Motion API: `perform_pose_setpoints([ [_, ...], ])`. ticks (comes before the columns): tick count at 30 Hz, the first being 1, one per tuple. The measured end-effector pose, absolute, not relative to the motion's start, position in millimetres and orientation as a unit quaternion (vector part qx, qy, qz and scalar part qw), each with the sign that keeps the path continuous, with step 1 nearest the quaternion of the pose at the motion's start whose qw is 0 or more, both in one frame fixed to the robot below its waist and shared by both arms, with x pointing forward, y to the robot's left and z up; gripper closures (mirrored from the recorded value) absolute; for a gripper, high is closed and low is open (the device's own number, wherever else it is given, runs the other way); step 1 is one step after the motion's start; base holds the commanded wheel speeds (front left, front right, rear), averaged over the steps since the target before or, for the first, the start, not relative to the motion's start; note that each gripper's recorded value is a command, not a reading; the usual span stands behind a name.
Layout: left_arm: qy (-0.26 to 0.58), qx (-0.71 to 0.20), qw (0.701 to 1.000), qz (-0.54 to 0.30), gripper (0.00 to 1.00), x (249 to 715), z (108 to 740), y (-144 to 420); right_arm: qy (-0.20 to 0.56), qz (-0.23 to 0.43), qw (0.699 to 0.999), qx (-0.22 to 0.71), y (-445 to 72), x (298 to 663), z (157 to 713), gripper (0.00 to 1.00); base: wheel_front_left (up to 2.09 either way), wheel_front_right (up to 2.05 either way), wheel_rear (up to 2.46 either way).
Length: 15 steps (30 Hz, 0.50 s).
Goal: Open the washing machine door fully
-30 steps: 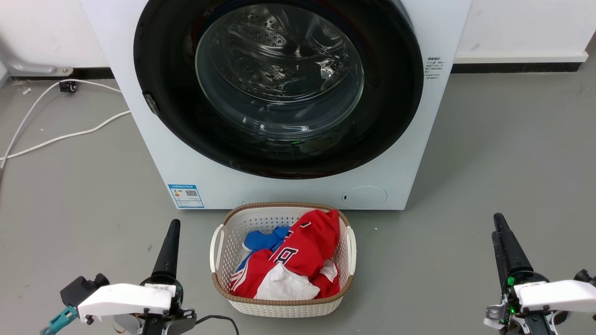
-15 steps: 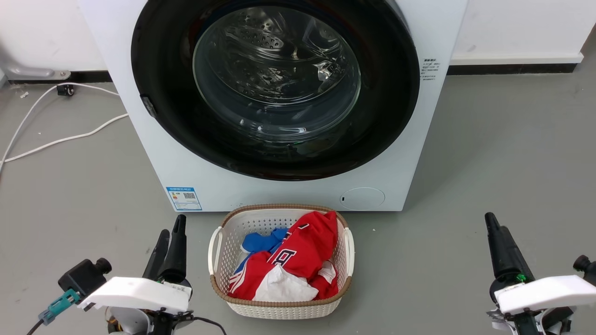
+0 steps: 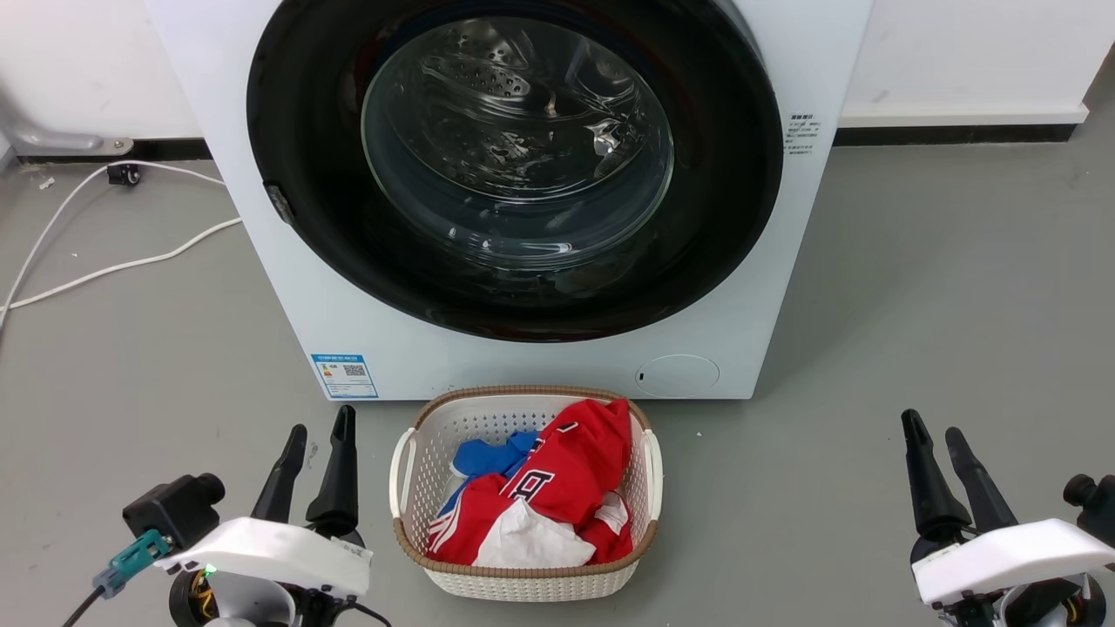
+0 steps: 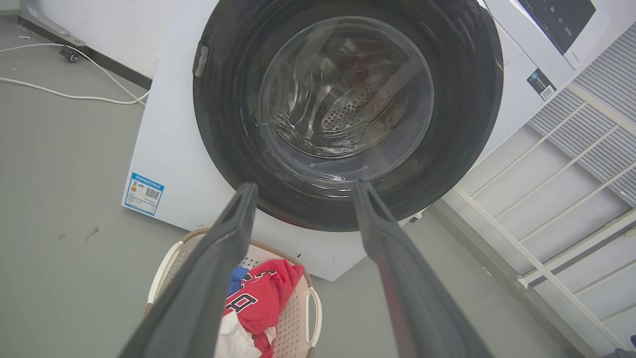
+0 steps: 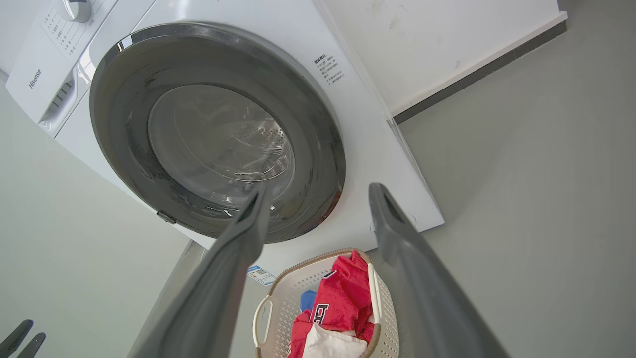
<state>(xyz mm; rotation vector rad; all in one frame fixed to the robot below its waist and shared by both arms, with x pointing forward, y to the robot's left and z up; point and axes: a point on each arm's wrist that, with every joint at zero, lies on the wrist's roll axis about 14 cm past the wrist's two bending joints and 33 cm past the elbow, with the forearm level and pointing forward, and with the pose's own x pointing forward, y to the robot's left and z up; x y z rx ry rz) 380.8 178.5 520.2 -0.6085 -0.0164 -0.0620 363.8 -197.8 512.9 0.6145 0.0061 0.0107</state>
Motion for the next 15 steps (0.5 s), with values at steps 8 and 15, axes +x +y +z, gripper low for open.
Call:
perform_pose_setpoints([
  [8,-0.014,-0.245,0.969,-0.038,0.0,379.4,521.4,175.8,0.006,0.007,0.968,0.251,-197.0,361.3,513.3,0.0,0.0,0.0,0.0],
  [15,-0.021,-0.194,0.98,-0.043,0.0,380.0,523.6,174.5,0.005,0.006,0.98,0.2,-198.3,360.6,515.3,0.0,0.0,0.0,0.0],
])
